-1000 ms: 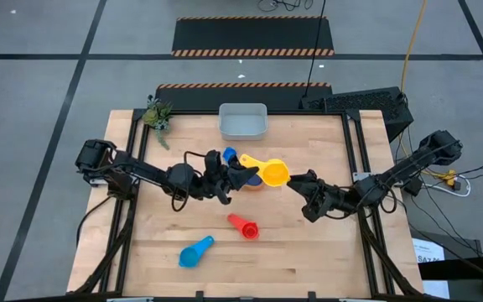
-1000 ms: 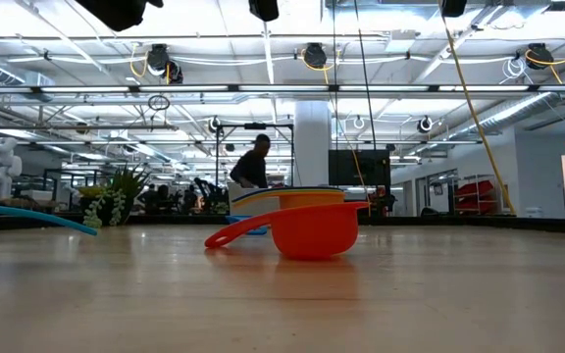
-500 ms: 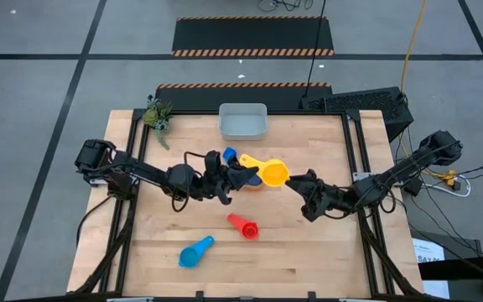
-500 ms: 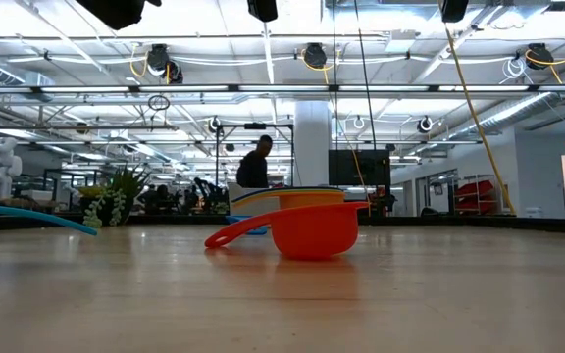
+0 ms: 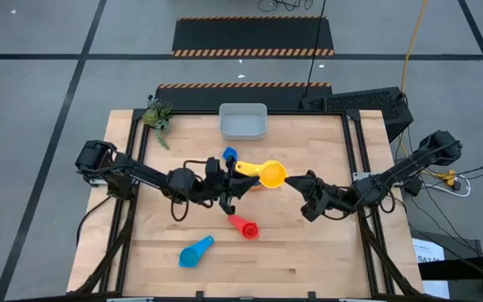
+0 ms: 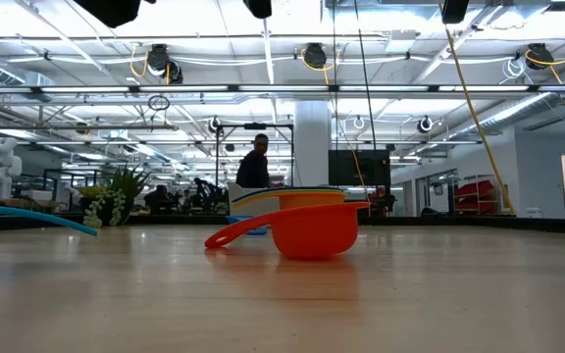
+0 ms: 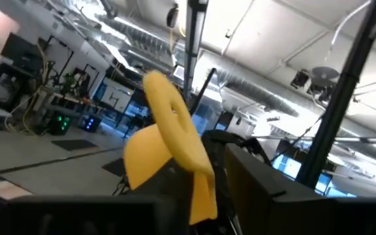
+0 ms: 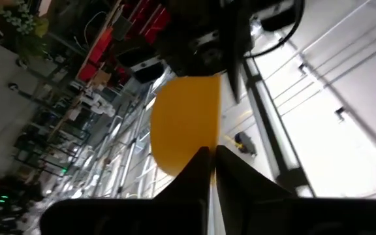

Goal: Nest measuring cups in basket
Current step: Stack the yellow measuring cup into the purple measuring cup

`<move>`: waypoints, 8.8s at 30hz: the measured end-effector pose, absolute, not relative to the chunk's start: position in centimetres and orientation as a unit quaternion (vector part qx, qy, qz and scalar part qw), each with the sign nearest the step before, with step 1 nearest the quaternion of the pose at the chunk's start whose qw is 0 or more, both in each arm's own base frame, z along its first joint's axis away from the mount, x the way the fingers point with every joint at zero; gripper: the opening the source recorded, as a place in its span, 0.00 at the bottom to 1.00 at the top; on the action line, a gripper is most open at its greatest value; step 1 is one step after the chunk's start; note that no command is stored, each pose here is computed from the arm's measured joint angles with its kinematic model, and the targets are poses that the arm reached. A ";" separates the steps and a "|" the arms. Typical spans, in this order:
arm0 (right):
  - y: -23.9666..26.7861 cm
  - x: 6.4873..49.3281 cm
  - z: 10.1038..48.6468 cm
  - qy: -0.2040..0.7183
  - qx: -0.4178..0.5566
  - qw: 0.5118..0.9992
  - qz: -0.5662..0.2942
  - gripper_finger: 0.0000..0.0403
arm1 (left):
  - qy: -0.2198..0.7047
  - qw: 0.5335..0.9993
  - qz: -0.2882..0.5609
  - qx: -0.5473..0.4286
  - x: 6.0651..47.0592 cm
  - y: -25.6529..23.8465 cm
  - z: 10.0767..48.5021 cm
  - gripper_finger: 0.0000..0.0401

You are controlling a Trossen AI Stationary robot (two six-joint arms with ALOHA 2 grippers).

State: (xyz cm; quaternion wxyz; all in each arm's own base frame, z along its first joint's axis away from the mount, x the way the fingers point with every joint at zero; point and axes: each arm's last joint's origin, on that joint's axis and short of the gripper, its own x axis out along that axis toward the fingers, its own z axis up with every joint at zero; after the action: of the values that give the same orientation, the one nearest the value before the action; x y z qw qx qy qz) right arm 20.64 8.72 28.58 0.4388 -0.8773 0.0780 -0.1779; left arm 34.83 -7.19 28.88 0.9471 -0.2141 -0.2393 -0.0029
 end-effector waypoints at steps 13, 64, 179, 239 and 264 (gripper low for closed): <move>8.5 20.4 28.9 0.066 -0.764 0.603 -0.218 0.00 | -0.116 0.989 0.084 -0.046 31.4 -7.9 32.0 0.67; 8.7 24.7 24.2 -0.048 -0.282 0.948 -0.142 0.00 | 0.078 0.909 0.069 0.403 26.4 -9.2 32.8 0.59; 10.1 23.2 21.1 0.084 -0.144 0.952 -0.257 0.00 | 0.240 0.815 0.085 0.521 28.7 -1.9 21.7 0.01; 10.1 23.2 21.1 0.090 -0.166 0.948 -0.258 0.00 | 0.258 0.805 0.108 0.522 30.4 -1.4 19.1 0.02; 9.8 23.3 21.1 0.089 -0.158 0.948 -0.262 0.00 | 0.285 0.806 0.124 0.504 31.6 -1.5 16.0 0.06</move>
State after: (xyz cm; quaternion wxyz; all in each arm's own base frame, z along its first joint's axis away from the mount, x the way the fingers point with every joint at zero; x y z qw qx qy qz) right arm 23.33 9.81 21.06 0.9478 -0.1580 0.0892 -0.2623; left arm 31.58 -1.54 16.00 0.8059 0.5038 0.2850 0.1243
